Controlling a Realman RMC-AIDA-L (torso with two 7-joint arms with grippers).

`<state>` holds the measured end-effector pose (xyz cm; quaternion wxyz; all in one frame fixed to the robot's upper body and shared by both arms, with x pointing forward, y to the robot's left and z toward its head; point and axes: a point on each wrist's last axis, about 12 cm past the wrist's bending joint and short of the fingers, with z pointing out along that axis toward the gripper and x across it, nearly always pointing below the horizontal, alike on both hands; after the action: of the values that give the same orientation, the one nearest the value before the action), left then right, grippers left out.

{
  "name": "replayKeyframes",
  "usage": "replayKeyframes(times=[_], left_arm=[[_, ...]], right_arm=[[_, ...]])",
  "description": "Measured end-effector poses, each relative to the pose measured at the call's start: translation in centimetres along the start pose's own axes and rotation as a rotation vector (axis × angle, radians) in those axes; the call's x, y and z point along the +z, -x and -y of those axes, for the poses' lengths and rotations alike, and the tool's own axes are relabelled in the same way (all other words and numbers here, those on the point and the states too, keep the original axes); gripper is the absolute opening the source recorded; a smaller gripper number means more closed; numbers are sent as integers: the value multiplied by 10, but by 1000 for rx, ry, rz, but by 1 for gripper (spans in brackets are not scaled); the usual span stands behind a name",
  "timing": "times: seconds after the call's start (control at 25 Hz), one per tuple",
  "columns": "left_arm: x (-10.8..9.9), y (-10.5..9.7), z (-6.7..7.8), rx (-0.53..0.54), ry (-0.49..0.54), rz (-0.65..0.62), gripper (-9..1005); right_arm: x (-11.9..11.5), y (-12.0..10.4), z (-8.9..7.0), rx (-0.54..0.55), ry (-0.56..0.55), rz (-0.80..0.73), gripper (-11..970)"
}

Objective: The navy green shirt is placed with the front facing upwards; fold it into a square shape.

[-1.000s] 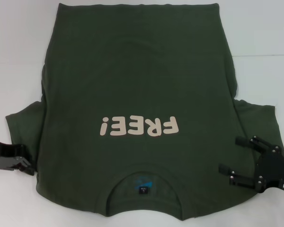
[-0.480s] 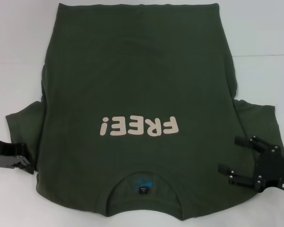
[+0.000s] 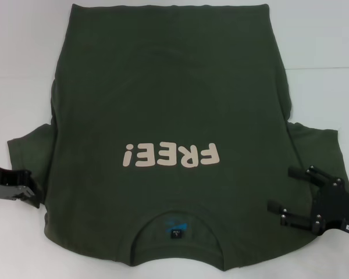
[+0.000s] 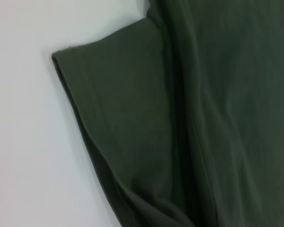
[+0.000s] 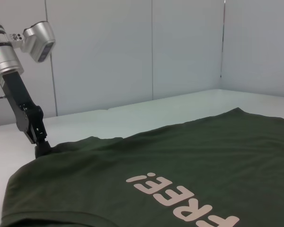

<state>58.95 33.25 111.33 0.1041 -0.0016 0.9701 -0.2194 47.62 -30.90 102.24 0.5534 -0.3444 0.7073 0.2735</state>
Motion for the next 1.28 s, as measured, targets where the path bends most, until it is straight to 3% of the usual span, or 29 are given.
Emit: replayKeyframes(times=[1.28], left_arm=[[-2,3,1,-8,-22,20,51]], right_arm=[[5,3,4,-5,-6,4,941]])
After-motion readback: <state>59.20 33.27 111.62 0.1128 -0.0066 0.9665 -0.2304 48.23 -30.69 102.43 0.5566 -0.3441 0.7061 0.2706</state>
